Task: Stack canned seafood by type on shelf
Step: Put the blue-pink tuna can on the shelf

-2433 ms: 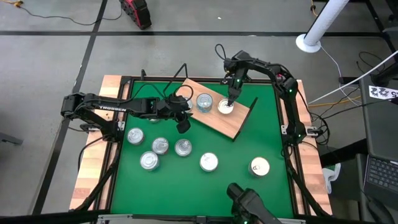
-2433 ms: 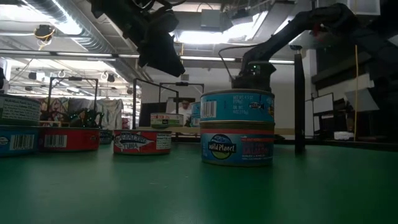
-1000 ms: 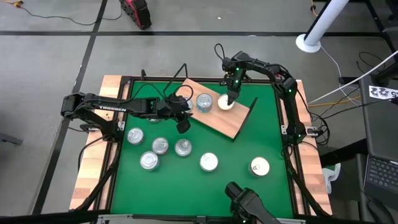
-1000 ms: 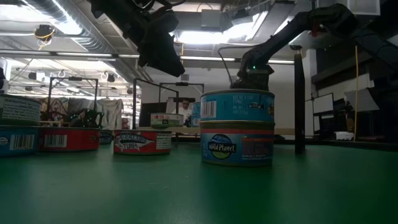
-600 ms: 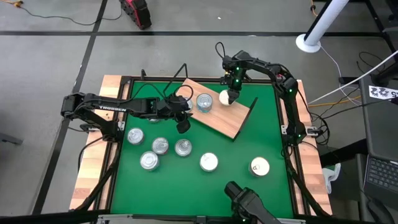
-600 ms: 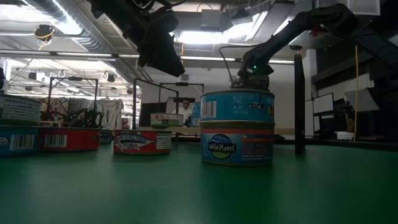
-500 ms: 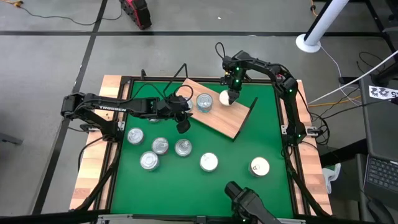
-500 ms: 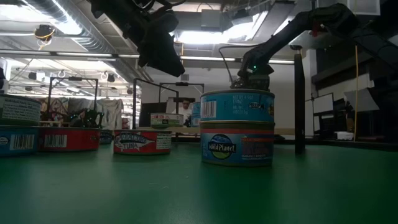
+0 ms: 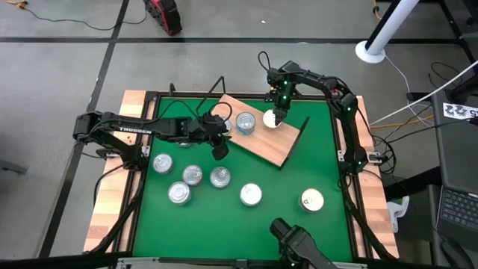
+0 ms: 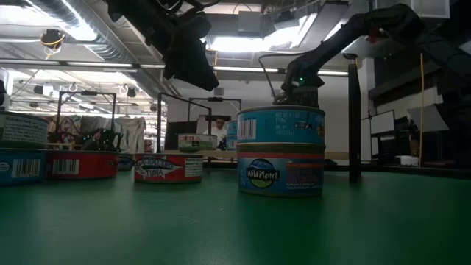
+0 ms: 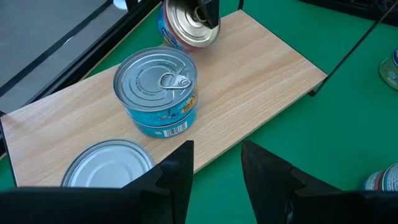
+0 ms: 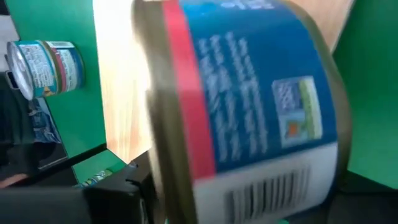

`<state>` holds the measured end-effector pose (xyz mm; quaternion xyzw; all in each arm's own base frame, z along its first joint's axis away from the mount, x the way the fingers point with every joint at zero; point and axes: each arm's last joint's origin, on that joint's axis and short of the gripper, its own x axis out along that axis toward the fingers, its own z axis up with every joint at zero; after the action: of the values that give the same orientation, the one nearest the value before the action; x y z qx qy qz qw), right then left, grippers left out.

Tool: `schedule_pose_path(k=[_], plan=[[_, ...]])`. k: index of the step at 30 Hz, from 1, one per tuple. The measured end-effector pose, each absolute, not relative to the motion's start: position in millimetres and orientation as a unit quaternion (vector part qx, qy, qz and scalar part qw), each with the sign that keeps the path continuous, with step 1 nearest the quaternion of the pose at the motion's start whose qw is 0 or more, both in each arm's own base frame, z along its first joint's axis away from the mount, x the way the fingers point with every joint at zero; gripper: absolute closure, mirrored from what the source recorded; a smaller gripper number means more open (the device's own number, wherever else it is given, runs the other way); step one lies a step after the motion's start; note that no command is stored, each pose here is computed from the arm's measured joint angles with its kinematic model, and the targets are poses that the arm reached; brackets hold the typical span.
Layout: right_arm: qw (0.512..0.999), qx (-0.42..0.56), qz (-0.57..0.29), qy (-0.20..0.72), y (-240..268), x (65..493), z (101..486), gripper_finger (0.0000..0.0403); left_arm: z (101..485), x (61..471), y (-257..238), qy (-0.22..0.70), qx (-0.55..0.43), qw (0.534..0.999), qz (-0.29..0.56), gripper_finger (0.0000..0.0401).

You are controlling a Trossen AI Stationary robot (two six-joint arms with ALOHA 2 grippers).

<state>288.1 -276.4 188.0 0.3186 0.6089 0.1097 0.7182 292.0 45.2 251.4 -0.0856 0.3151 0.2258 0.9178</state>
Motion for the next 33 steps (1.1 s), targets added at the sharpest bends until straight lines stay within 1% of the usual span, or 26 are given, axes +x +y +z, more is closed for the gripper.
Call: schedule_pose_path(k=[12, 22, 24, 30, 33], plan=[[0.714, 0.311, 0.088, 0.621, -278.0, 288.1, 187.6, 0.0169, 251.3, 292.0, 45.2, 0.314, -0.090, 0.917, 0.227, 0.0272], [0.727, 0.330, 0.124, 0.589, -275.6, 289.2, 189.5, 0.0170, 251.3, 292.1, 45.2, 0.314, -0.090, 0.917, 0.227, 0.0272], [0.727, 0.331, 0.126, 0.589, -275.4, 289.1, 189.6, 0.0177, 251.3, 292.0, 45.2, 0.314, -0.091, 0.917, 0.227, 0.0272], [0.722, 0.336, 0.127, 0.592, -274.5, 288.2, 190.0, 0.0217, 251.3, 292.1, 45.1, 0.313, -0.096, 0.917, 0.229, 0.0272], [0.721, 0.336, 0.127, 0.592, -274.4, 288.1, 190.1, 0.0217, 251.3, 292.0, 45.2, 0.311, -0.103, 0.916, 0.232, 0.0272]])
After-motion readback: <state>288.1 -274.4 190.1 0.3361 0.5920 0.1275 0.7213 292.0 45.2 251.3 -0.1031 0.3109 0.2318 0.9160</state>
